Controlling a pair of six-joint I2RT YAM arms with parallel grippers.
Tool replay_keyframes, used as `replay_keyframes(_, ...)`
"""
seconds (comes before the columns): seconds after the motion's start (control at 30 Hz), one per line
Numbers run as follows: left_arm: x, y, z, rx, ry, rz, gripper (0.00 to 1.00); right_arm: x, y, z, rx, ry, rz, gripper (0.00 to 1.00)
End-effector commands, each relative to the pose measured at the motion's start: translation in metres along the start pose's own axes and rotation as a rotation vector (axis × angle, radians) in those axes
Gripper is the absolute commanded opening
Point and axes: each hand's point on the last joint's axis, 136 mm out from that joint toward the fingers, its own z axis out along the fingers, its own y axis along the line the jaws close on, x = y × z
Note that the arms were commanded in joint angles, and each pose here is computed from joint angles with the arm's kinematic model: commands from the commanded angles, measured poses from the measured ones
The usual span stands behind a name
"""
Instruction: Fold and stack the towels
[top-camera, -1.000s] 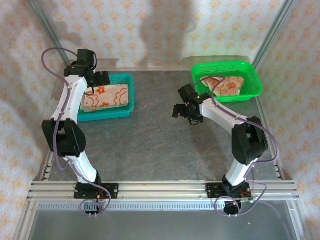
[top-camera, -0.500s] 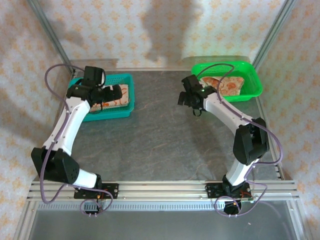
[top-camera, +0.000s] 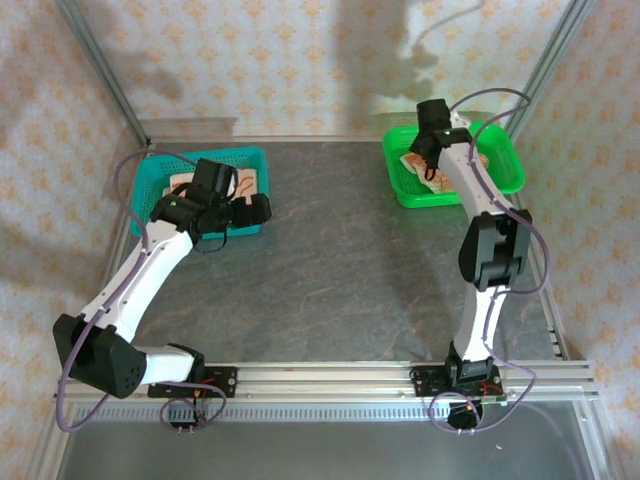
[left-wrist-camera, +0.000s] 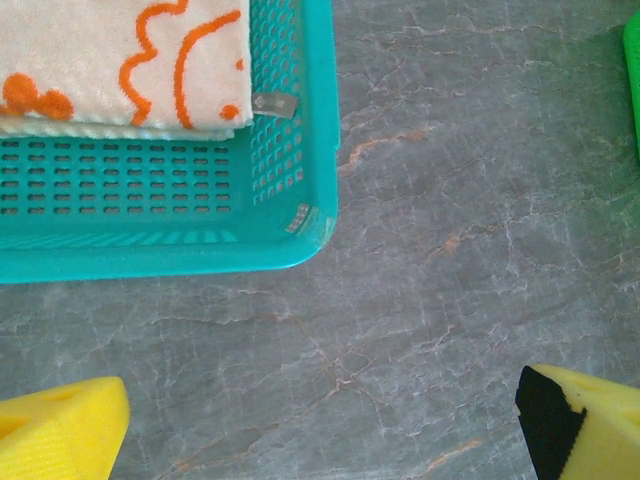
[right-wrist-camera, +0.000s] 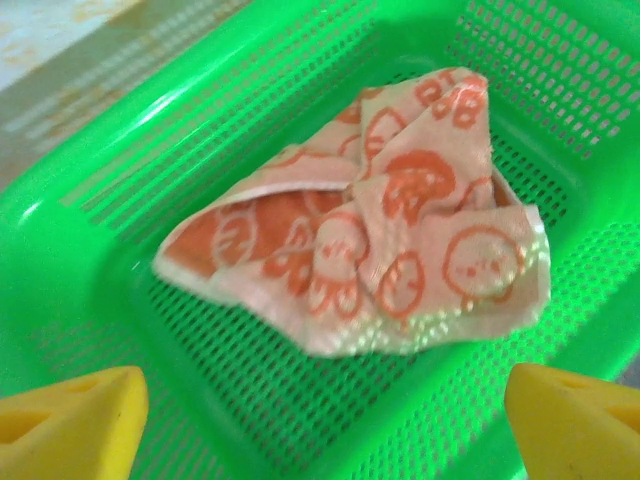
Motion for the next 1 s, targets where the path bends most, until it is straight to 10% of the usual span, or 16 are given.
replay_keyframes(0.0,0.001,0.000,-0.010,0.009,-0.042,-0.028,1.00,0.000,-0.024,0.033,0.100,0.062,0.045,0.90)
replay_keyframes(0.43,0.009,0.018,-0.020,-0.054,-0.065,-0.040,1.00,0.039,-0.033,0.138,0.138,0.265,0.084,0.79)
replay_keyframes(0.6,0.008,0.021,-0.024,-0.063,-0.076,-0.035,1.00,0.049,-0.032,0.143,0.114,0.309,0.087,0.52)
replay_keyframes(0.77,0.007,0.019,-0.025,-0.063,-0.079,-0.024,1.00,0.027,-0.029,0.118,0.076,0.271,0.072,0.01)
replay_keyframes(0.97,0.005,0.014,-0.019,-0.037,-0.068,-0.020,1.00,-0.031,-0.025,0.055,-0.008,0.139,0.084,0.00)
